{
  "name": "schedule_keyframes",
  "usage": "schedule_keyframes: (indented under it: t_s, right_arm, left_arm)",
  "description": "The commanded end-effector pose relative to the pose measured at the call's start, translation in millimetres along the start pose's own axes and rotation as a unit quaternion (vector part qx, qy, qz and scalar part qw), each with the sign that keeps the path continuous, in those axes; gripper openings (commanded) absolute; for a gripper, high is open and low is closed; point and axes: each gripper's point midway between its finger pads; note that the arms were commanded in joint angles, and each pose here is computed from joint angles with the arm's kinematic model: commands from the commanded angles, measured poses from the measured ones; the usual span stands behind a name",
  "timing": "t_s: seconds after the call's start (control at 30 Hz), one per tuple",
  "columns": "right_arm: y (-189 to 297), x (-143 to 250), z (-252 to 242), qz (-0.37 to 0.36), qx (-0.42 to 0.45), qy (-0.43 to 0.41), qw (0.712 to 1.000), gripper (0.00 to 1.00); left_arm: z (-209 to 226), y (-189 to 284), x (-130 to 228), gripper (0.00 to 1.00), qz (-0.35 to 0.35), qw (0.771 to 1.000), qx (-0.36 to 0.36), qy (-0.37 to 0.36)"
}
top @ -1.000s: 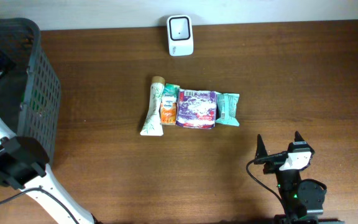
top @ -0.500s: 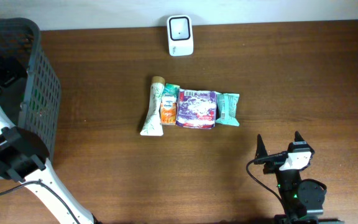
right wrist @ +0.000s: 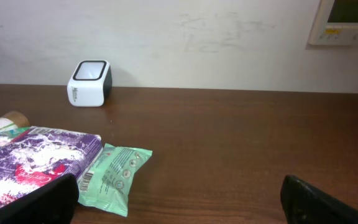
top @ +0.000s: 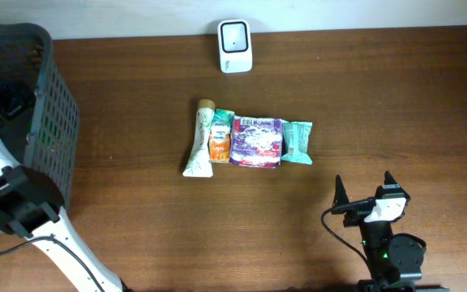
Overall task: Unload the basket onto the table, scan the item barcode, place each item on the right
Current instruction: 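Reach the left gripper back into the basket and grasp the green-lidded jar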
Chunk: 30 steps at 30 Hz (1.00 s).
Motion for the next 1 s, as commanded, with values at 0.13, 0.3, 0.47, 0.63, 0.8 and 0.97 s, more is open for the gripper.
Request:
schedule_keyframes:
  t_s: [0.13, 0.3, 0.47, 0.63, 0.8, 0.97]
  right_arm:
    - [-0.4, 2.7, 3.8, 0.001, -0.008, 0.003, 1.000, 0.99]
    - [-0.4, 2.7, 3.8, 0.001, -0.008, 0.003, 1.000, 0.99]
    - [-0.4, 2.7, 3.8, 0.001, -0.008, 0.003, 1.000, 0.99]
    - [-0.4, 2.7, 3.8, 0.001, -0.008, 0.003, 1.000, 0.99]
    - [-0.4, 2.7, 3.8, 0.001, -0.008, 0.003, 1.000, 0.99]
    - [-0.4, 2.7, 3.8, 0.001, -0.008, 0.003, 1.000, 0.99]
  left_arm:
    - [-30.2, 89.9, 22.4, 1.00, -0.056, 0.994, 0.096, -0.002]
    - [-6.0, 116.7, 43.4, 1.00, -0.078, 0.996, 0.049, 0.002]
    - [28.3, 71.3, 36.3, 0.99, -0.061, 0.997, -0.033, 0.046]
    - [21.4, 40.6, -3.8, 1.00, -0.117, 0.992, -0.015, 0.050]
    - [11.5, 25.3, -29.0, 0.98, -0.162, 0.986, 0.003, 0.048]
    - [-7.6, -1.7, -40.9, 0.95, -0.164, 0.985, 0.047, 0.040]
Point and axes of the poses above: each gripper's point midway between its finger pads, its own y axis back along the fingers, its own z axis along the line the jaws close on, x = y × z, and after that the axes turned 9 degrees about y, right-handed
